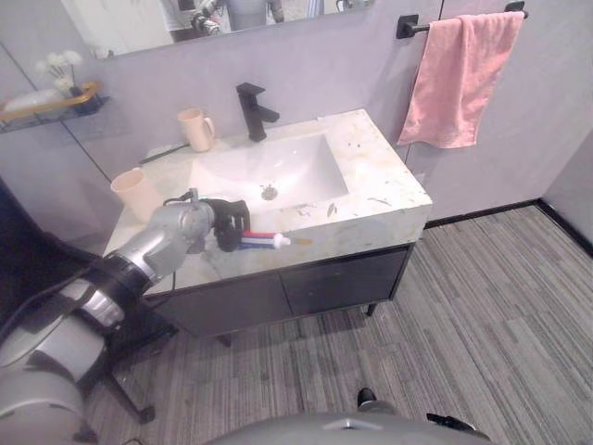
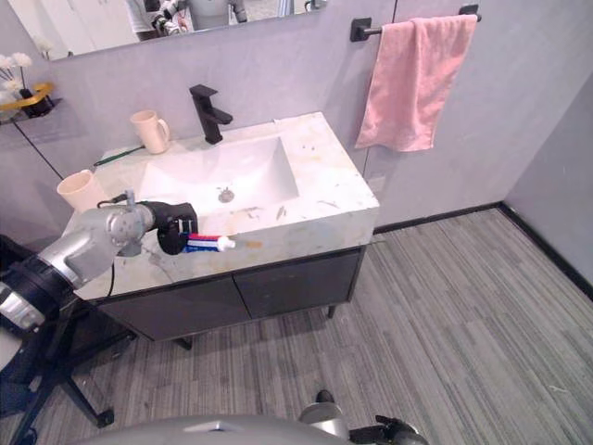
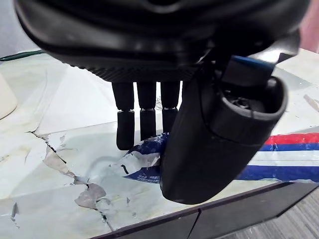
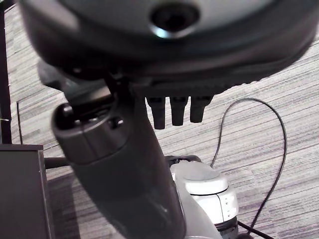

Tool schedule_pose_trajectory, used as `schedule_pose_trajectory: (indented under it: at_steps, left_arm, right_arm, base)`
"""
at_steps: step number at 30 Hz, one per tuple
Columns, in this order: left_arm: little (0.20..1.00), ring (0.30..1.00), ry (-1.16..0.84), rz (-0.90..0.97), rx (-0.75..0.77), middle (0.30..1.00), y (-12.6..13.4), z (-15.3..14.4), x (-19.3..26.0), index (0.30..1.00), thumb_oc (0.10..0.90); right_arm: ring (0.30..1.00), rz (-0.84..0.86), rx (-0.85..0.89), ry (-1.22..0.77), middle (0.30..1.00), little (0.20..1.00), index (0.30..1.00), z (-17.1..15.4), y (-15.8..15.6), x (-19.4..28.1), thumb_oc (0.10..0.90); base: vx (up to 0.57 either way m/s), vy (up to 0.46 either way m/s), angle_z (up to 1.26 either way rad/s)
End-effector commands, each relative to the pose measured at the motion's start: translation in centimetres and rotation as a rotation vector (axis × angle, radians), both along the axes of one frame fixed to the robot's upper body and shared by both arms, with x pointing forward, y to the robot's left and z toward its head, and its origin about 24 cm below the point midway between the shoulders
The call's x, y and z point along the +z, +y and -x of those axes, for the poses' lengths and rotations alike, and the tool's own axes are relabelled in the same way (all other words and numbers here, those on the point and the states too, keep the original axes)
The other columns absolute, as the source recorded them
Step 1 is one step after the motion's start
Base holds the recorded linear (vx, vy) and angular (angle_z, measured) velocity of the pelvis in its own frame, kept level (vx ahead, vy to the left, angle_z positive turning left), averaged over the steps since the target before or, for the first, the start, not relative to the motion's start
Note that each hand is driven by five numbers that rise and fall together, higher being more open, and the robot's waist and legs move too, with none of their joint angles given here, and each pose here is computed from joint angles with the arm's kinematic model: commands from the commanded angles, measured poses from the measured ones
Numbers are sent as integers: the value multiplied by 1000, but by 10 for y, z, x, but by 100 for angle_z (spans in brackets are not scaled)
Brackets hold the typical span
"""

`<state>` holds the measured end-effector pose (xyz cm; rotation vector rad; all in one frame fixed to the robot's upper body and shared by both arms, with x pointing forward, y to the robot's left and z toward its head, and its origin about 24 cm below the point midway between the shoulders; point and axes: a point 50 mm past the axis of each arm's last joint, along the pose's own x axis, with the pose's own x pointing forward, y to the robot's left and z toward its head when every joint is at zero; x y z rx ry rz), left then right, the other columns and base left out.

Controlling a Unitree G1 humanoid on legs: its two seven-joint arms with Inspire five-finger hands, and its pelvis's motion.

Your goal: Organize the bathroom.

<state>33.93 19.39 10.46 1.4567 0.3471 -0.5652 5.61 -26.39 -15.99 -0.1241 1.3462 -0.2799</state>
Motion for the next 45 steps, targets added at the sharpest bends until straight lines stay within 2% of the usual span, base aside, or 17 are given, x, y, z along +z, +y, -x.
schedule_pose_trajectory:
  at_steps: [1, 13, 16, 22, 28, 29, 30, 31, 33, 34, 36, 37, 40, 41, 43, 44, 45]
  left_arm:
    - [300, 300, -296, 54, 119, 300, 18, -20, 53, 300, 400]
    - [300, 300, -524, 727, 185, 300, 9, -9, 83, 300, 400]
    - [300, 300, -553, 823, 179, 300, 9, -5, 89, 300, 400]
    - [300, 300, -682, 1161, 120, 300, 9, 17, 114, 300, 400]
    - [300, 300, -846, 1352, 39, 300, 16, 47, 131, 300, 400]
    - [300, 300, -953, 1392, 36, 300, 20, 56, 136, 300, 400]
    - [300, 300, -974, 1400, 35, 300, 21, 58, 137, 300, 400]
    - [300, 300, -1029, 1427, 37, 300, 23, 64, 137, 300, 400]
    - [300, 300, -1072, 1463, 55, 300, 20, 70, 131, 300, 400]
    - [300, 300, -1073, 1464, 55, 300, 19, 70, 131, 300, 400]
    - [300, 300, -1099, 1524, 89, 300, 15, 73, 124, 300, 400]
    - [300, 300, -1103, 1550, 105, 300, 8, 73, 121, 300, 400]
    - [300, 300, -1081, 1601, 127, 300, -4, 71, 118, 300, 400]
    - [300, 300, -1064, 1619, 138, 300, -12, 68, 116, 300, 400]
    - [300, 300, -1044, 1631, 140, 300, -16, 67, 114, 300, 400]
    - [300, 300, -1002, 1639, 141, 300, -26, 64, 107, 300, 400]
    - [300, 300, -989, 1643, 135, 300, -29, 64, 105, 300, 400]
  right_arm:
    - [900, 68, 4, -112, 900, 900, 900, -33, -23, 14, 800]
    - [900, 72, -49, -116, 900, 900, 900, -27, -18, 11, 800]
    - [900, 71, -72, -122, 900, 900, 900, -27, -17, 11, 800]
    - [900, 140, -326, -253, 900, 900, 900, -30, -29, 18, 800]
    - [900, 540, -470, -461, 900, 900, 900, -61, -87, 71, 800]
    - [900, 748, -541, -578, 900, 900, 900, -72, -120, 113, 800]
    - [900, 790, -561, -609, 900, 900, 900, -73, -126, 121, 800]
    - [900, 982, -583, -746, 900, 900, 900, -84, -152, 171, 800]
    - [900, 1206, -564, -973, 900, 900, 900, -105, -162, 241, 800]
    - [900, 1208, -563, -973, 900, 900, 900, -105, -161, 241, 800]
    - [900, 1365, -500, -1288, 900, 900, 900, -128, -143, 309, 800]
    - [900, 1394, -427, -1524, 900, 900, 900, -143, -118, 348, 800]
    - [900, 1275, -269, -1880, 900, 900, 900, -163, -69, 390, 800]
    - [900, 1032, -119, -2130, 900, 900, 900, -174, -29, 414, 800]
    - [900, 906, -19, -2218, 900, 900, 900, -181, -8, 422, 800]
    - [900, 703, 159, -2326, 900, 900, 900, -187, 27, 431, 800]
    - [900, 631, 238, -2349, 900, 900, 900, -190, 40, 433, 800]
  base:
    - [0, 0, 0]
    - [-5, 8, 2]
    - [0, 0, 0]
    - [-3, 0, 1]
    - [-29, -15, 0]
    - [-36, -7, 4]
    - [-20, 14, 6]
    - [-6, 21, 4]
    - [9, 23, 2]
    - [11, 50, 3]
    - [19, 63, -4]
    - [15, 67, -10]
    - [-8, 56, -12]
    - [-18, 43, -27]
    - [-32, 21, -22]
    - [0, 0, 0]
    - [-28, -3, 4]
